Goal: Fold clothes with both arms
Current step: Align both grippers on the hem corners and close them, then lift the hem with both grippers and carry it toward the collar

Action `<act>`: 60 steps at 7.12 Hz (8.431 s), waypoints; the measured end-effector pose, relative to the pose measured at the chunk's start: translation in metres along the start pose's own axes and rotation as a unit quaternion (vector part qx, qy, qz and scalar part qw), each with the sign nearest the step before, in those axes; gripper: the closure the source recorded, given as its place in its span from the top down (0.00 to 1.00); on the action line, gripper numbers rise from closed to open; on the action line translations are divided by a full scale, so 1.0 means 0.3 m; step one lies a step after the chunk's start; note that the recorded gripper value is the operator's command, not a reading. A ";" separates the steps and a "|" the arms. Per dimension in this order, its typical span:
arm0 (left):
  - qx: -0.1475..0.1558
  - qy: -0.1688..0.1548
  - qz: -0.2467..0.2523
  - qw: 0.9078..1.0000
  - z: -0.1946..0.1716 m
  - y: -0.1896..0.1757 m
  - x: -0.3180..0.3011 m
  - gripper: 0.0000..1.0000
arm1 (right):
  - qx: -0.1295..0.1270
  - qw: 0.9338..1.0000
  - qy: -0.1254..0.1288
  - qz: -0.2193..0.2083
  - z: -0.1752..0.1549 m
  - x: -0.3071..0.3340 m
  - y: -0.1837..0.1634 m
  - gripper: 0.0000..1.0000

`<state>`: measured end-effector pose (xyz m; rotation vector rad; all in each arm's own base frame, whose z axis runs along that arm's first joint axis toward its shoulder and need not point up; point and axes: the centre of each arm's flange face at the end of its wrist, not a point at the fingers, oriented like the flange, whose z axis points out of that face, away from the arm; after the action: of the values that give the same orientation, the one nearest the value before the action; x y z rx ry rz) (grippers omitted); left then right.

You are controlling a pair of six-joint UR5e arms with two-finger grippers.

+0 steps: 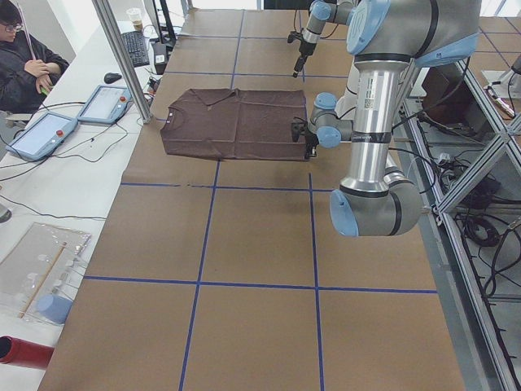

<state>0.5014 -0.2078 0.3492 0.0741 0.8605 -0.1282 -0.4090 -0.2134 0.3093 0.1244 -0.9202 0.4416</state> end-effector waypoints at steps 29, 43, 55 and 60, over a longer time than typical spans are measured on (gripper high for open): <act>0.029 0.022 0.022 0.999 -0.055 -0.056 0.046 0.00 | 0.027 0.998 0.048 -0.014 0.236 0.105 0.237 0.56; 0.036 0.028 0.020 0.999 -0.087 -0.084 0.049 0.00 | 0.051 0.998 0.042 -0.007 0.276 0.062 0.208 0.00; 0.012 0.047 0.067 0.997 -0.835 -0.258 0.120 0.00 | -0.014 0.999 0.044 -0.004 -0.550 -0.207 -0.159 0.00; 0.104 -0.027 0.099 0.989 -0.542 -0.921 0.118 0.00 | 0.056 0.995 0.077 0.004 -0.061 -0.433 -0.704 0.00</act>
<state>0.3627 -0.4651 0.2129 0.3486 0.7798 -0.0329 -0.3747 -0.4399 0.2129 0.1864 -0.7456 0.5024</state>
